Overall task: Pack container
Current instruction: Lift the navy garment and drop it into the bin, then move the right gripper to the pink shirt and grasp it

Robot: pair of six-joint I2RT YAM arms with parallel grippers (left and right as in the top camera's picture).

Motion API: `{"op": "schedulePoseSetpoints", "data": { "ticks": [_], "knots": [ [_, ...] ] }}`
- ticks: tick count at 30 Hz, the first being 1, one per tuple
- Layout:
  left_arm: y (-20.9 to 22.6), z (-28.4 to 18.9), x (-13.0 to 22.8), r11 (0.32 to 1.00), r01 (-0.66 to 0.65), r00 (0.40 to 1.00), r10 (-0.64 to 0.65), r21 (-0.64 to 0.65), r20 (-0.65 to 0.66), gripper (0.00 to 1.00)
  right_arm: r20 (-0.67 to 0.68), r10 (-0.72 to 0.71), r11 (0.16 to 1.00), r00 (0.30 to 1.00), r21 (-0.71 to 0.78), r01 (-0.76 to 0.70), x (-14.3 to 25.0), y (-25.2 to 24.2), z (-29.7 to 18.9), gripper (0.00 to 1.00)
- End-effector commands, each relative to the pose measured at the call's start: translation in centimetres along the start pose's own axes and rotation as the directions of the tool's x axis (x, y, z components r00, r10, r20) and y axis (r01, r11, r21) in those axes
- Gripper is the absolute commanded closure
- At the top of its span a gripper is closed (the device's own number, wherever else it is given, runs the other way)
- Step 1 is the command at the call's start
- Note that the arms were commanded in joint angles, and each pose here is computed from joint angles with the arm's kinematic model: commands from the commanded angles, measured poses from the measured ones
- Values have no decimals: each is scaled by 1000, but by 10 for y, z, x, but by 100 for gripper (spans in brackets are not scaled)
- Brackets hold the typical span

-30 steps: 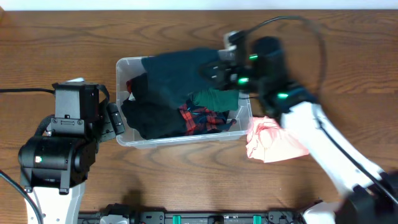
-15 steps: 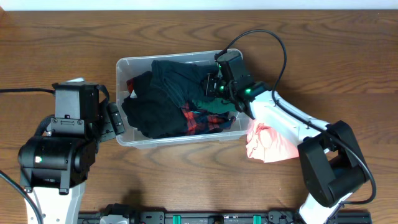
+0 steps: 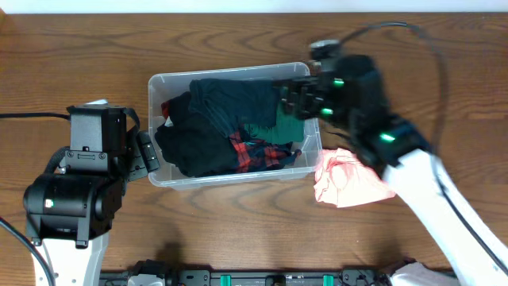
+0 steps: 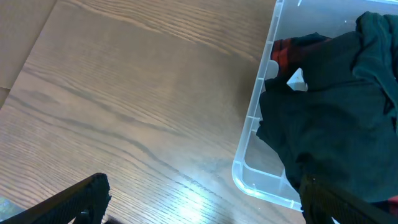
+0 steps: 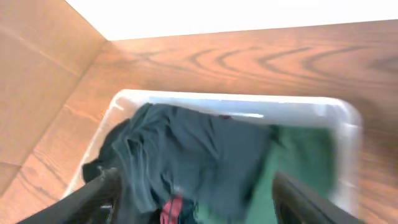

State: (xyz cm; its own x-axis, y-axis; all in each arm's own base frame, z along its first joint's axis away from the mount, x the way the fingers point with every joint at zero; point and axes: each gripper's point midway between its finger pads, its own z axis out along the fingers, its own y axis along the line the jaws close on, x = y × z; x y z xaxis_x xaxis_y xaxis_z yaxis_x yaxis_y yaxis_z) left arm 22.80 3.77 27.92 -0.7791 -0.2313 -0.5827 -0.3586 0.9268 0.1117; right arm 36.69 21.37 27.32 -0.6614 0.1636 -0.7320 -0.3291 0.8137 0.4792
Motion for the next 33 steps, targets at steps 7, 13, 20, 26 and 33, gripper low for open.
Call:
{"op": "schedulePoseSetpoints", "data": {
  "ticks": [7,13,20,26,33],
  "knots": [
    [3,-1,-1,1000,9,1000,-9,-14,4,2,-51,323,903,945,314,-292,19,-130,-77,9],
    [3,-1,-1,1000,9,1000,-9,-14,4,2,-170,454,825,875,452,-341,68,-195,-102,1],
    [3,-1,-1,1000,9,1000,-9,-14,4,2,-325,633,736,702,532,-418,156,-217,-91,1],
    [3,-1,-1,1000,9,1000,-9,-14,4,2,-417,644,743,642,542,-393,217,-231,-78,1],
    [3,-1,-1,1000,9,1000,-9,-14,4,2,-428,638,764,640,451,-461,251,-229,-56,2]
  ]
}}
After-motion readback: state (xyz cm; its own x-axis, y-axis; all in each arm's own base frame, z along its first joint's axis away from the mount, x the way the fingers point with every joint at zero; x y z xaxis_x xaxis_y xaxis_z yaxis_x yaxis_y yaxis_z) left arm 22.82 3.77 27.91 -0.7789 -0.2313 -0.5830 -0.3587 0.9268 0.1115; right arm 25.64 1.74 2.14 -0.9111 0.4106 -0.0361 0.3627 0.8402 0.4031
